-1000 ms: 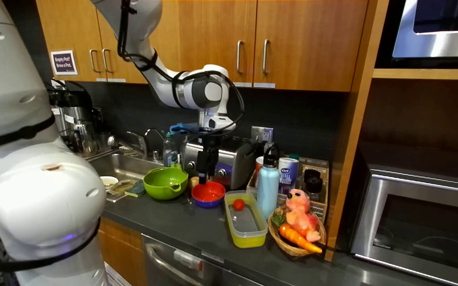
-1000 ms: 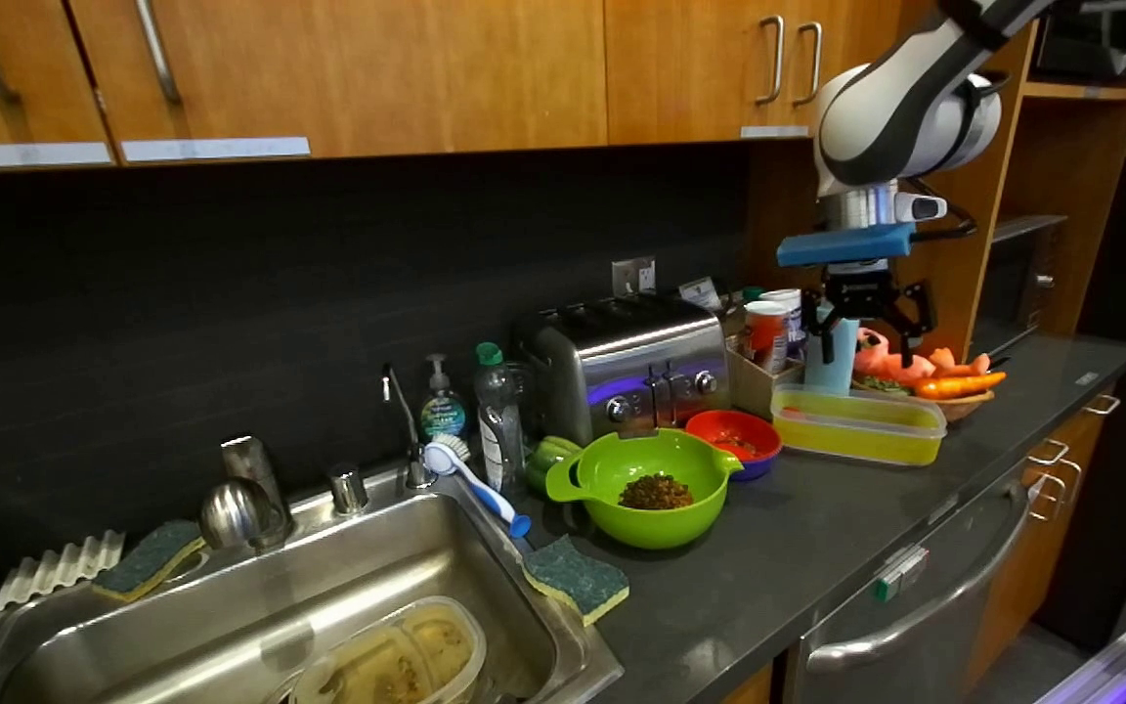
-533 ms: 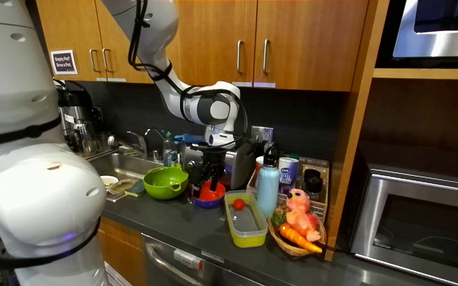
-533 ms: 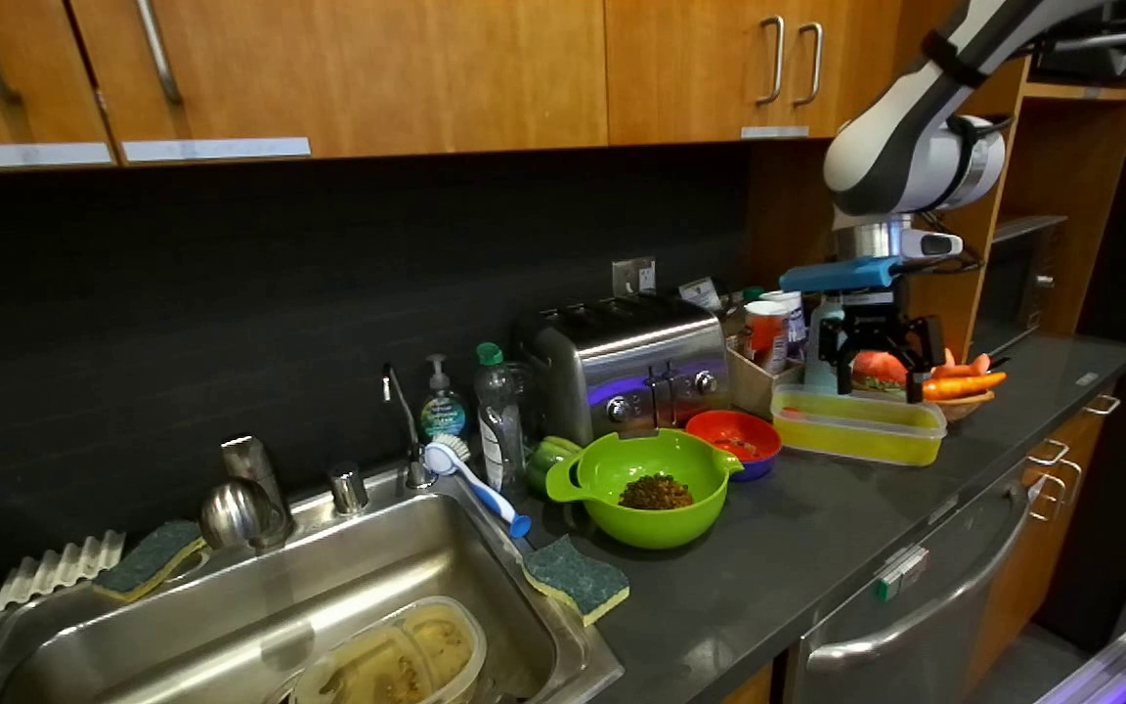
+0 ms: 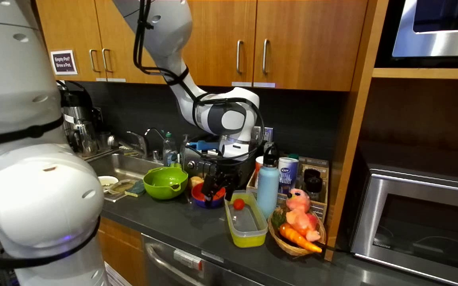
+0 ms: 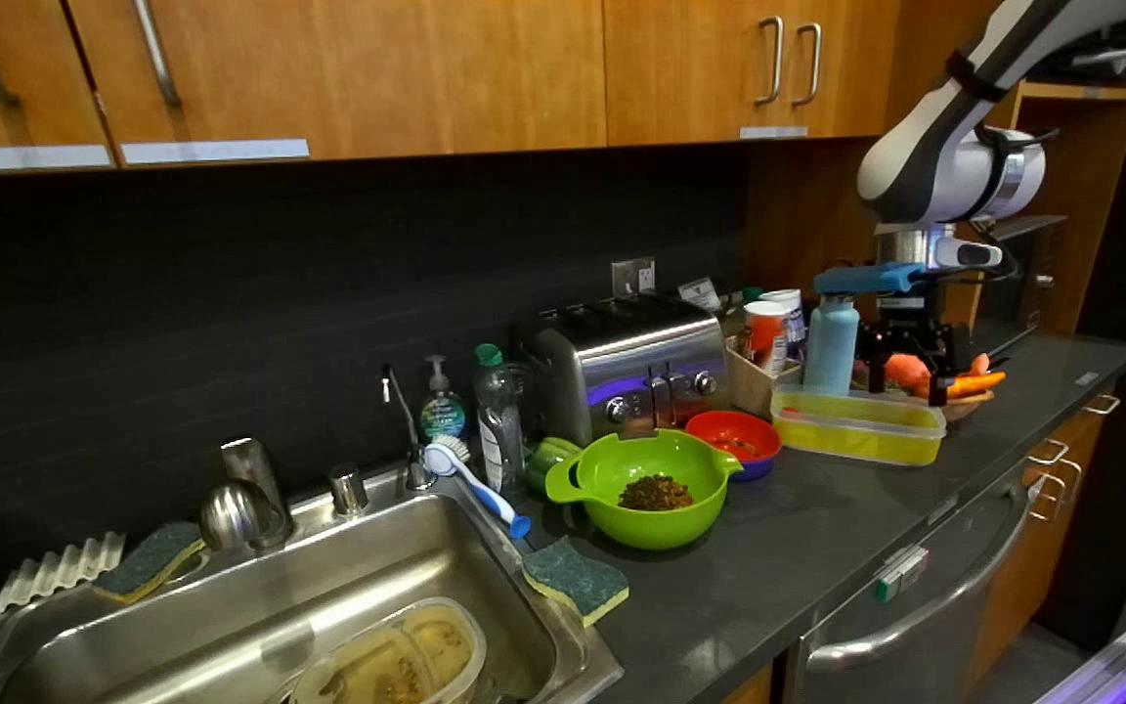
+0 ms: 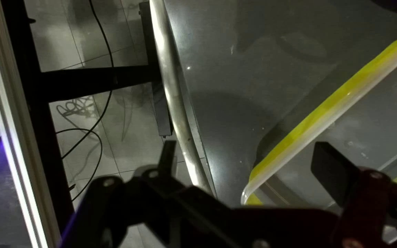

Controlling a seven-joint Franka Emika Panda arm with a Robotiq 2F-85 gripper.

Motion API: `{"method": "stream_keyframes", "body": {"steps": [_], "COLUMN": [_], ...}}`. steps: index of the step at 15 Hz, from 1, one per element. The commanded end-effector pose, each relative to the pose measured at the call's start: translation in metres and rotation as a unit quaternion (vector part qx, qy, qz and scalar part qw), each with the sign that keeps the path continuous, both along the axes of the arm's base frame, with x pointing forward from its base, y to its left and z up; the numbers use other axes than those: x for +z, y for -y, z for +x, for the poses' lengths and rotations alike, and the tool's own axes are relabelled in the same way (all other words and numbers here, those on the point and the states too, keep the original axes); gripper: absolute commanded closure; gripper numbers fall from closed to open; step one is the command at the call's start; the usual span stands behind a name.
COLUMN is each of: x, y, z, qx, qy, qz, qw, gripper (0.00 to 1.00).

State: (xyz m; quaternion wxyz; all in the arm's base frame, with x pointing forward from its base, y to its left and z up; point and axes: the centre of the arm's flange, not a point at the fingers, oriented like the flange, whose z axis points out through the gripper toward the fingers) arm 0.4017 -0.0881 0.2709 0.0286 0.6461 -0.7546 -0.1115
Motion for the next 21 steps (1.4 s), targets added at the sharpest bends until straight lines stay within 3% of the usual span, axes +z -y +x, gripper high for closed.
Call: {"method": "stream_keyframes", "body": {"steps": [1,15,18,21], "x": [-0.008,-0.053,-0.045,-0.037], "y": [0.001,0.006,0.012,0.024], "z": [-0.004,-0.010,-0.005,0.008], "qx": [-0.025,-0.052,-0.051,-0.061], "qy": [0.007,-0.051,-0.017,0.039], "qz": [0.006,0.018,-0.006,-0.069], "qw": [0.9996,0.9972,0.9985,0.9950], "gripper": [0.00,0.00,0.00,0.00]}}
